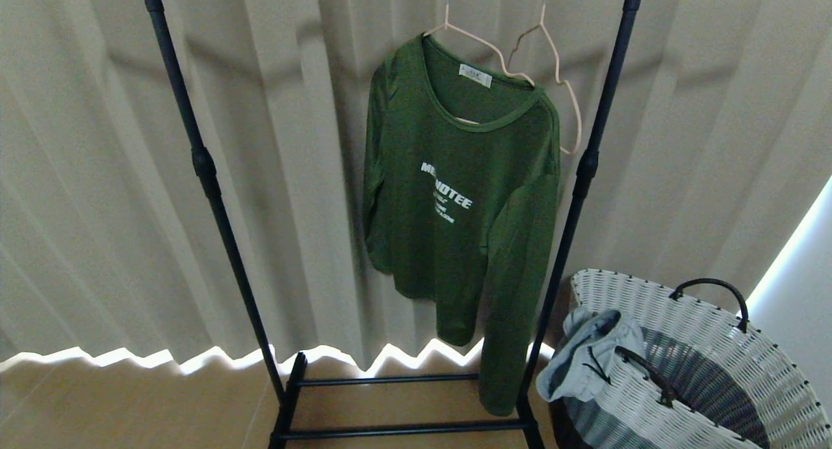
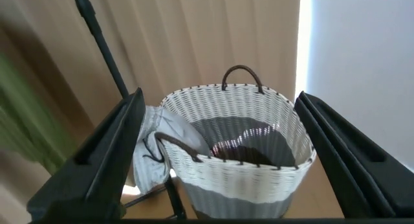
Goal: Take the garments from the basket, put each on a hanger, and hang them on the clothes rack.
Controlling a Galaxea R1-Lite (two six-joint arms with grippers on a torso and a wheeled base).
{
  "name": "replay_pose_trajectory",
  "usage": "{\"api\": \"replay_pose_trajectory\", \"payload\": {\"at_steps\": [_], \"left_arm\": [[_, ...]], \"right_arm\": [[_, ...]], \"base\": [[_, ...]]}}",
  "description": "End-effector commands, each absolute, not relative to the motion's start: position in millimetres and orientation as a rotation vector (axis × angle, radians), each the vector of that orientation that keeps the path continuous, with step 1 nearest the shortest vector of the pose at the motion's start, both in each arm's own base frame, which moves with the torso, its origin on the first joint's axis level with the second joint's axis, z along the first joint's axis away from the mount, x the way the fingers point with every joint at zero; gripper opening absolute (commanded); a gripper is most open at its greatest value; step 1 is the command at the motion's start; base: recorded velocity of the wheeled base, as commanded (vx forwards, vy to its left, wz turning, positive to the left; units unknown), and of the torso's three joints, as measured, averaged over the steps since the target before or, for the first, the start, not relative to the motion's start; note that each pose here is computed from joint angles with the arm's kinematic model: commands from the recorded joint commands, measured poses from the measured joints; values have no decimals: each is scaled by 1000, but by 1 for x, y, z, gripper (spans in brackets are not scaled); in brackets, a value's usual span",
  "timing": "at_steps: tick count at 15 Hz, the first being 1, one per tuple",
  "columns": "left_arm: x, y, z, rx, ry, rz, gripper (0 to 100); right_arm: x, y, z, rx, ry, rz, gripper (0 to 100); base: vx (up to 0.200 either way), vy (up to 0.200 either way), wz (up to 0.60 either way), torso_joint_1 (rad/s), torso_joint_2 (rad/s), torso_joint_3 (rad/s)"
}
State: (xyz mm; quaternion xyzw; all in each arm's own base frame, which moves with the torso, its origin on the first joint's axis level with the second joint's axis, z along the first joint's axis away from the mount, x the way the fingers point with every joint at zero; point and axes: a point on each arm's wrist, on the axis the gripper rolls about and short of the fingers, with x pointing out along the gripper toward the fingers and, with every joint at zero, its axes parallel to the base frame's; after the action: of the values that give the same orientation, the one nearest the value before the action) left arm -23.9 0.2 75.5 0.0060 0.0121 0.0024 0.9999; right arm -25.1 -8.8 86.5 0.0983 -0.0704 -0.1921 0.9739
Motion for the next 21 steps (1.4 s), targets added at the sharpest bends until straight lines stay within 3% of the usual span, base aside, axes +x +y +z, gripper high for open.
{"api": "replay_pose_trajectory", "payload": {"at_steps": [1,4,6,7,9,12,15,16,17,21], "left_arm": [[-24,0,75,12,25,6,100],[-24,0,75,14,25,4,100],[-24,0,75,15,25,4,100],[-24,0,75,19,26,4,100],[-24,0,75,20,26,4,100],[-24,0,75,19,25,4,100],[-24,0,75,20,26,4,100],[-24,0,75,20,25,4,100],[-24,0,75,20,26,4,100],[-24,0,75,20,26,7,100]], "right_arm": [[-25,-9,86,167,-137,-388,100],[-25,-8,86,62,-108,-347,100],[-25,-7,85,54,-104,-331,100],[-20,-5,86,-10,-47,-194,100],[-17,-5,83,-74,60,-147,100],[-15,-6,108,-152,248,-76,100],[40,0,147,-198,533,-50,100],[53,2,150,-205,579,-47,100],[92,6,153,-222,703,-39,100],[161,14,134,-254,938,-24,100]], "base": [[200,0,0,-2,2,-2],[200,0,0,1,5,2],[200,0,0,2,2,2],[200,0,0,-2,2,-2],[0,0,0,0,0,0],[0,0,0,0,0,0],[0,0,0,0,0,0],[0,0,0,0,0,0],[0,0,0,0,0,0],[0,0,0,0,0,0]]}}
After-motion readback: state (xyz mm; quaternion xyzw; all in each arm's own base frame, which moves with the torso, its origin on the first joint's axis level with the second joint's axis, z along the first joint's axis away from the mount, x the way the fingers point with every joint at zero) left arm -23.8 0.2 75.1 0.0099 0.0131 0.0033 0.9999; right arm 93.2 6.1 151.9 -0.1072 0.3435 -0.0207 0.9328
